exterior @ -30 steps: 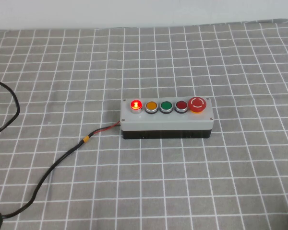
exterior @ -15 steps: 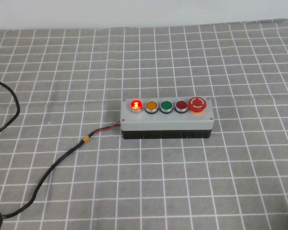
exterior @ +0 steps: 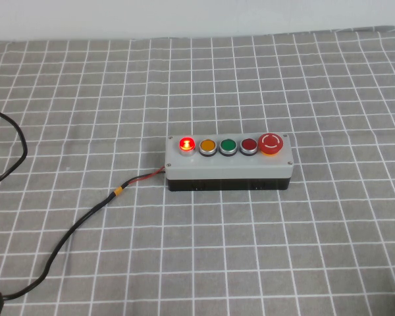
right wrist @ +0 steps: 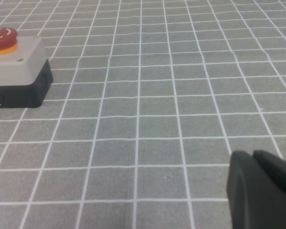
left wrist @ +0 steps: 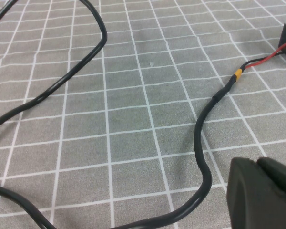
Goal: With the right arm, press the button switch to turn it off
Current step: 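Press the lit red button on the button box to turn it off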
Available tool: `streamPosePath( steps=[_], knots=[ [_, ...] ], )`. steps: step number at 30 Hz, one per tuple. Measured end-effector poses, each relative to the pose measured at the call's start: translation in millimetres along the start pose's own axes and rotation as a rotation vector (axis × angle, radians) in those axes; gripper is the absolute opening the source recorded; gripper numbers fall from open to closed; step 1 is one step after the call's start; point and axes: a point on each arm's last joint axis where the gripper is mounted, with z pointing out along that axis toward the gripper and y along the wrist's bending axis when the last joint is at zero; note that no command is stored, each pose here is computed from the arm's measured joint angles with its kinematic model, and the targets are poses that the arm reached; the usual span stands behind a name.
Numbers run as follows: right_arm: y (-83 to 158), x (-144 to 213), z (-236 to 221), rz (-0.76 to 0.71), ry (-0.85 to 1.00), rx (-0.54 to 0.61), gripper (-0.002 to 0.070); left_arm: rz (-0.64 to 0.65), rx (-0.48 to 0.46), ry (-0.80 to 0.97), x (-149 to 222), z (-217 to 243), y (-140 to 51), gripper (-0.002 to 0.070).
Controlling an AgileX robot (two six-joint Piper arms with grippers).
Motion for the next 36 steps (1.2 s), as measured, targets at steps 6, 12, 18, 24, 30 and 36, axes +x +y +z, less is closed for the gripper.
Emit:
streamPosePath(
  steps=[6, 12, 18, 24, 30, 36],
  knots=[
    [1.3, -8.7, -0.4, -0.003, -0.096, -0.014, -0.0016, 0.002, -0.001, 0.000, 0.0, 0.0, 0.1, -0.0003],
    [6.3, -40.8, -9.9, -0.004, -0.467, -0.071, -0.0016, 0.003, -0.001, 0.000, 0.0, 0.0, 0.1, -0.0003],
    [11.2, -71.8, -36.4, -0.004, -0.917, -0.141, -0.0016, 0.003, -0.001, 0.000, 0.0, 0.0, 0.1, -0.0003],
    [14.2, -110.4, -62.6, 0.043, -1.000, -0.170, -0.0016, 0.003, -0.001, 0.000, 0.0, 0.0, 0.1, -0.0003],
    [17.3, -163.5, -85.7, 0.122, -0.869, -0.171, -0.0016, 0.003, -0.001, 0.000, 0.0, 0.0, 0.1, -0.0003],
    [21.1, -210.8, -61.9, 0.215, -0.458, -0.112, -0.0016, 0.003, -0.001, 0.000, 0.0, 0.0, 0.1, -0.0003]
  ],
)
